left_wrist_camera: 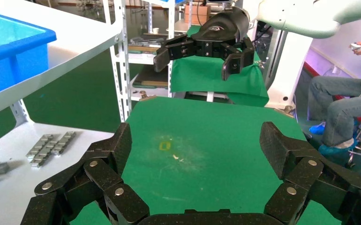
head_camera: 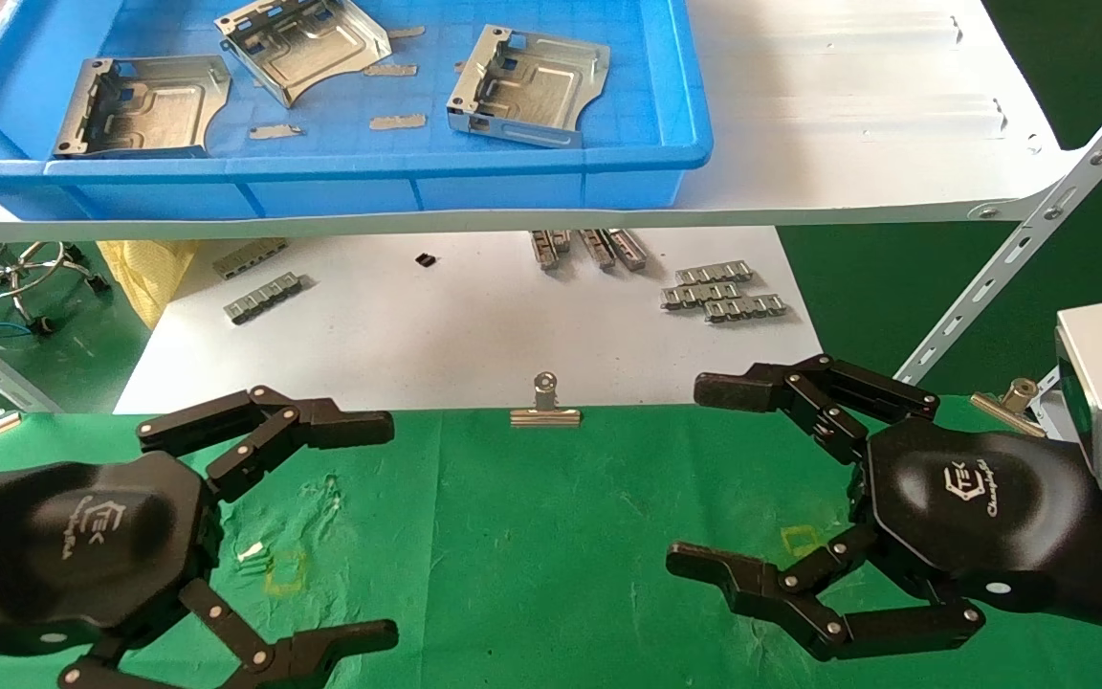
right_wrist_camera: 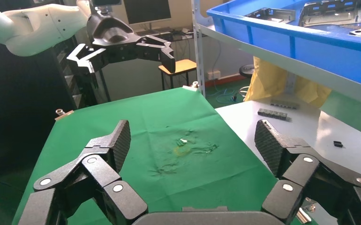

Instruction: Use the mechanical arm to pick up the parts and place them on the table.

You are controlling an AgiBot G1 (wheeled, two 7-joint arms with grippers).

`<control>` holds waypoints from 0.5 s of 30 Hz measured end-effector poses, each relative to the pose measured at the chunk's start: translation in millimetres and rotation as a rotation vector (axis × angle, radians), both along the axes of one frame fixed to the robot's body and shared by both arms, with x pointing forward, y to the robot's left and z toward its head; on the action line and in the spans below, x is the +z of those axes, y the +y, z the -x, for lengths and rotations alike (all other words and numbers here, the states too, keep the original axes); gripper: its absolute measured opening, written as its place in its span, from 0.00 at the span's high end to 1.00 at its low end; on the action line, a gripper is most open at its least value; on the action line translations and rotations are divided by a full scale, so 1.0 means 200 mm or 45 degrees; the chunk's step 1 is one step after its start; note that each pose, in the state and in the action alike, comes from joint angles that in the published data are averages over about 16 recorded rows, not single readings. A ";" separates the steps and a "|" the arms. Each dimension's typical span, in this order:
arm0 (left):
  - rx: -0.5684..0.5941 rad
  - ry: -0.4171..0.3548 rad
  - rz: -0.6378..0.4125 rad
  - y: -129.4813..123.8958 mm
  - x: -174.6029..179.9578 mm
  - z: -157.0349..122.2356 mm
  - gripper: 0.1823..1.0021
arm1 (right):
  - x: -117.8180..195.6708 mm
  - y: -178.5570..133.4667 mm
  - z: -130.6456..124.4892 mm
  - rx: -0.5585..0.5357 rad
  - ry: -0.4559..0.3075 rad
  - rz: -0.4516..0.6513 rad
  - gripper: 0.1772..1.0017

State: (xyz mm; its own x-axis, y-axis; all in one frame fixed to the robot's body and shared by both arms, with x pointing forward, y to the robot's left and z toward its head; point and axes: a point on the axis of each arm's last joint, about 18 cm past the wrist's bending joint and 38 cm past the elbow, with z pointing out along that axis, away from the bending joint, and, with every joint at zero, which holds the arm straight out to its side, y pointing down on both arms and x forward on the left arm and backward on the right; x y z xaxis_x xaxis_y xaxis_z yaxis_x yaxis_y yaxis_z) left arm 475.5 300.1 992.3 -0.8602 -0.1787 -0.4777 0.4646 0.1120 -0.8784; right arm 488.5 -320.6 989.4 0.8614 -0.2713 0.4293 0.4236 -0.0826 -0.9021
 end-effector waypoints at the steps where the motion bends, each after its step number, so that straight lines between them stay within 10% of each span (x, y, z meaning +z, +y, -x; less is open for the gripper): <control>1: 0.000 0.000 0.000 0.00 0.00 0.00 0.00 | 0.00 0.00 0.00 0.000 0.000 0.000 0.05; 15: 0.000 0.000 0.000 0.00 0.00 0.00 0.00 | 0.00 0.00 0.00 0.000 0.000 0.000 0.21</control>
